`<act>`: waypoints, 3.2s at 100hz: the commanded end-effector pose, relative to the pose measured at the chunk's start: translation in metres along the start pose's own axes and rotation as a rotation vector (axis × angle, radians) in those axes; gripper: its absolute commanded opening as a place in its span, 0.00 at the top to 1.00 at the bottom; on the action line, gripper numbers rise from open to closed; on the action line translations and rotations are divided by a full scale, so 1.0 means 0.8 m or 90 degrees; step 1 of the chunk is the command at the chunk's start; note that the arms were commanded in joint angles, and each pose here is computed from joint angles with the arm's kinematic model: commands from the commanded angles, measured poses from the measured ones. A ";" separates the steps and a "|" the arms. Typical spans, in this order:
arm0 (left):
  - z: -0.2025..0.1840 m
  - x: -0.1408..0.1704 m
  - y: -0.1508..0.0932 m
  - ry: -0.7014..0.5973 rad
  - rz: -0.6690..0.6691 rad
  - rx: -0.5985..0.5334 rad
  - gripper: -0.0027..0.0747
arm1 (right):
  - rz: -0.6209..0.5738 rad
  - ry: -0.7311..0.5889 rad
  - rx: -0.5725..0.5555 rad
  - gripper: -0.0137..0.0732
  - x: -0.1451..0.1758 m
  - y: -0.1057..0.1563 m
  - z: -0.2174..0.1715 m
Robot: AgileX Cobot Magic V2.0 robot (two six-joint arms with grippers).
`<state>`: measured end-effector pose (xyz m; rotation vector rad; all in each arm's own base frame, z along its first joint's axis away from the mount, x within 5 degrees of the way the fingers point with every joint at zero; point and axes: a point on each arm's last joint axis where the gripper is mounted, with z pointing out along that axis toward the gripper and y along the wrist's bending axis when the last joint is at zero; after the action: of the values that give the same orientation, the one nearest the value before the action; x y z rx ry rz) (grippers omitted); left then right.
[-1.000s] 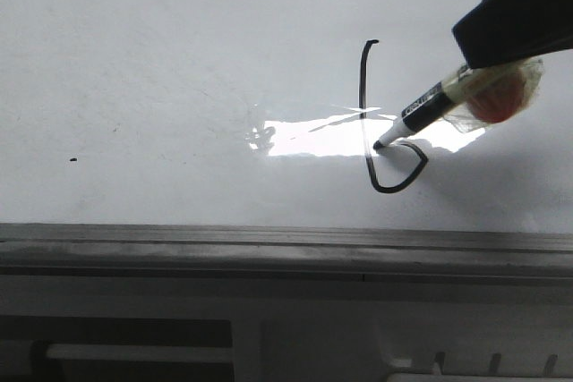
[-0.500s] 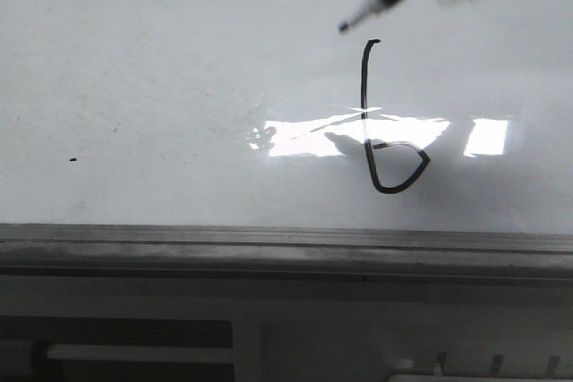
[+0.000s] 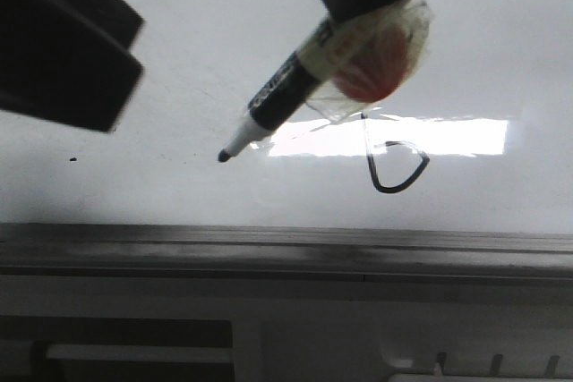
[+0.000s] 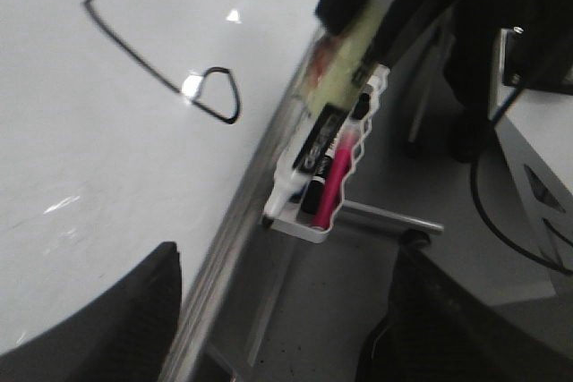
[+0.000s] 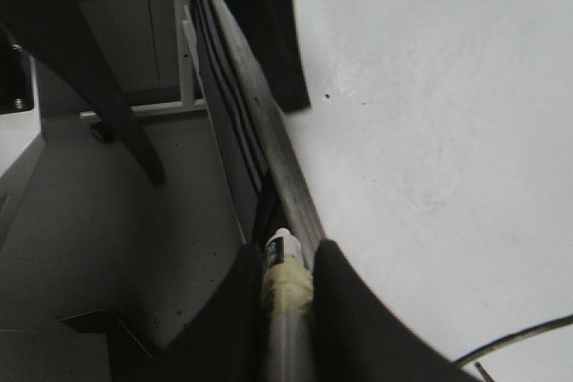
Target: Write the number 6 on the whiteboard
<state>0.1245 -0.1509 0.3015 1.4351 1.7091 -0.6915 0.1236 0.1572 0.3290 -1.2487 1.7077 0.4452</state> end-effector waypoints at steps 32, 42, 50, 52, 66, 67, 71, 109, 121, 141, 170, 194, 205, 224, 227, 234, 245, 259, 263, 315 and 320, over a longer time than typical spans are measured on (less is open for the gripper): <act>0.060 -0.044 -0.004 -0.027 0.030 0.057 0.49 | 0.019 -0.052 -0.031 0.92 -0.021 0.011 -0.006; 0.061 -0.044 -0.004 -0.028 0.027 0.057 0.69 | 0.023 -0.041 -0.043 0.92 -0.019 0.013 -0.006; 0.061 -0.044 -0.004 -0.028 0.027 0.057 0.90 | 0.024 -0.038 -0.045 0.92 -0.019 0.013 -0.006; 0.061 -0.044 -0.004 -0.028 0.027 0.057 0.96 | 0.024 -0.038 -0.045 0.92 -0.019 0.013 -0.006; 0.061 -0.044 -0.004 -0.028 0.028 0.059 0.99 | 0.024 -0.038 -0.045 0.92 -0.019 0.013 -0.006; 0.061 -0.044 -0.004 -0.028 0.028 0.059 0.99 | 0.024 -0.038 -0.045 0.92 -0.019 0.013 -0.006; 0.061 -0.044 -0.005 -0.027 0.028 0.062 0.99 | 0.024 -0.039 -0.045 0.92 -0.019 0.013 -0.006; 0.059 -0.043 -0.001 -0.023 -0.022 0.060 0.99 | 0.027 -0.130 0.044 0.22 -0.030 -0.006 -0.039; 0.059 -0.042 0.019 -0.055 -0.138 -0.028 0.99 | 0.043 -0.168 0.121 0.29 -0.028 -0.022 -0.074; 0.066 -0.040 0.044 -0.142 -0.305 -0.211 0.99 | 0.059 -0.195 0.218 0.91 -0.018 -0.031 -0.123; 0.099 -0.024 0.054 -0.116 -0.379 -0.314 0.99 | 0.076 -0.125 0.202 0.91 -0.003 -0.028 -0.126; 0.113 -0.009 0.063 -0.094 -0.464 -0.358 0.99 | 0.079 -0.117 0.194 0.91 -0.002 -0.027 -0.125; 0.117 -0.003 0.067 -0.085 -0.475 -0.379 0.99 | 0.079 -0.116 0.194 0.91 -0.002 -0.027 -0.125; 0.127 0.007 0.067 -0.067 -0.545 -0.381 0.99 | 0.081 -0.117 0.193 0.91 -0.002 -0.027 -0.125; 0.128 0.008 0.067 -0.064 -0.553 -0.382 0.99 | 0.081 -0.117 0.193 0.91 -0.002 -0.027 -0.125; 0.131 0.011 0.067 -0.058 -0.555 -0.382 0.99 | 0.083 -0.118 0.192 0.91 -0.002 -0.027 -0.125; 0.132 0.012 0.068 -0.058 -0.567 -0.385 0.99 | 0.084 -0.119 0.191 0.91 -0.002 -0.026 -0.125; 0.129 0.015 0.072 -0.060 -0.601 -0.396 0.85 | 0.087 -0.120 0.190 0.91 -0.002 -0.026 -0.125; 0.128 0.016 0.074 -0.061 -0.609 -0.400 0.79 | 0.087 -0.122 0.190 0.91 -0.002 -0.026 -0.125; 0.126 0.020 0.080 -0.063 -0.635 -0.411 0.38 | 0.092 -0.126 0.188 0.91 -0.003 -0.026 -0.125; 0.124 0.018 0.080 -0.068 -0.633 -0.411 0.30 | 0.092 -0.126 0.188 0.91 -0.003 -0.026 -0.125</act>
<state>0.1902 -0.2285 0.2506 0.2081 2.2307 -0.8053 0.0944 0.0783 0.3673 -0.9194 1.7107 0.3652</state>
